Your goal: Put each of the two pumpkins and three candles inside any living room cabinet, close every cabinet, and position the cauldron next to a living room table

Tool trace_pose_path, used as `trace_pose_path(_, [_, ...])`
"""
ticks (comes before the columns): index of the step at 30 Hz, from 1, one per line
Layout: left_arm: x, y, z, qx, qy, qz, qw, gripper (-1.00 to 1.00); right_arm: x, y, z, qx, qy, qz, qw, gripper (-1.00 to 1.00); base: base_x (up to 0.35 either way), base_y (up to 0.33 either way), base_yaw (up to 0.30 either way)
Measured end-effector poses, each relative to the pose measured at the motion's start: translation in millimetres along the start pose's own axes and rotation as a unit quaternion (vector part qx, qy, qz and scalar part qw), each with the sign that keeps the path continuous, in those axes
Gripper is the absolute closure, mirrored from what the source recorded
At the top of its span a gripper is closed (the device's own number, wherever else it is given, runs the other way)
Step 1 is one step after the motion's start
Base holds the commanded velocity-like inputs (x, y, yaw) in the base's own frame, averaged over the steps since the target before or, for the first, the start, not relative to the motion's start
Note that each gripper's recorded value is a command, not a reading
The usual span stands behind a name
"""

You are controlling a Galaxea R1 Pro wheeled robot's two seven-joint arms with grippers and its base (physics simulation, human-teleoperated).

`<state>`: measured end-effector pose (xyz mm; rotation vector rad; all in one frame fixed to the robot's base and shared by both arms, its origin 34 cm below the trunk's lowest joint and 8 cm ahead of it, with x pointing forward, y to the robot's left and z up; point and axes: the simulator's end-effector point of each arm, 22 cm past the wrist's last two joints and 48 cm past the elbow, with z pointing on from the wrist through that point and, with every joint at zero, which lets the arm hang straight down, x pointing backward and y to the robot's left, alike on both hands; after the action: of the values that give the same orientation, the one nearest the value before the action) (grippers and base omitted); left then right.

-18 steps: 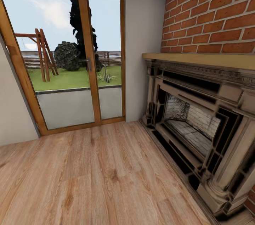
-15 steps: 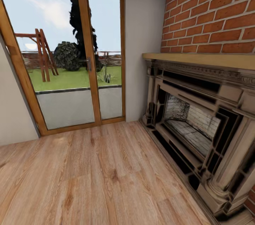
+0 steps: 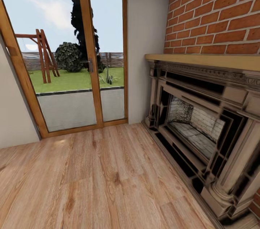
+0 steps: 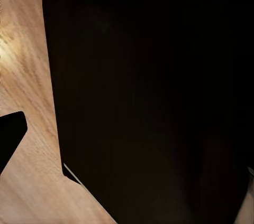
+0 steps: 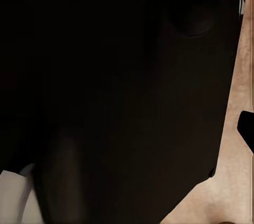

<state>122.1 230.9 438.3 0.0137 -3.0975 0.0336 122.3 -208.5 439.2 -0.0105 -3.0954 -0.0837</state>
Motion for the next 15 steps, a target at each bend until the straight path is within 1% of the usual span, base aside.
trace_pose_path(7, [-0.5, 1.2, 0.0, -0.001, -0.001, 0.001, 1.0000, -1.00, 0.0, -0.5, 0.0, 0.000, 0.000, 0.000, 1.0000, -1.00, 0.010, 0.003, 0.000])
trace_pose_path(10, [-0.6, 1.0, -0.1, -0.001, -0.002, 0.001, 1.0000, -1.00, -0.1, 0.0, -0.1, 0.000, 0.000, -0.001, 1.0000, -1.00, 0.176, 0.099, 0.000])
trace_pose_path(15, [-0.9, 1.3, -0.1, -0.001, -0.002, 0.003, 1.0000, -1.00, -0.2, 1.9, -0.1, -0.001, -0.001, -0.001, 1.0000, -1.00, 0.254, 0.145, 0.000])
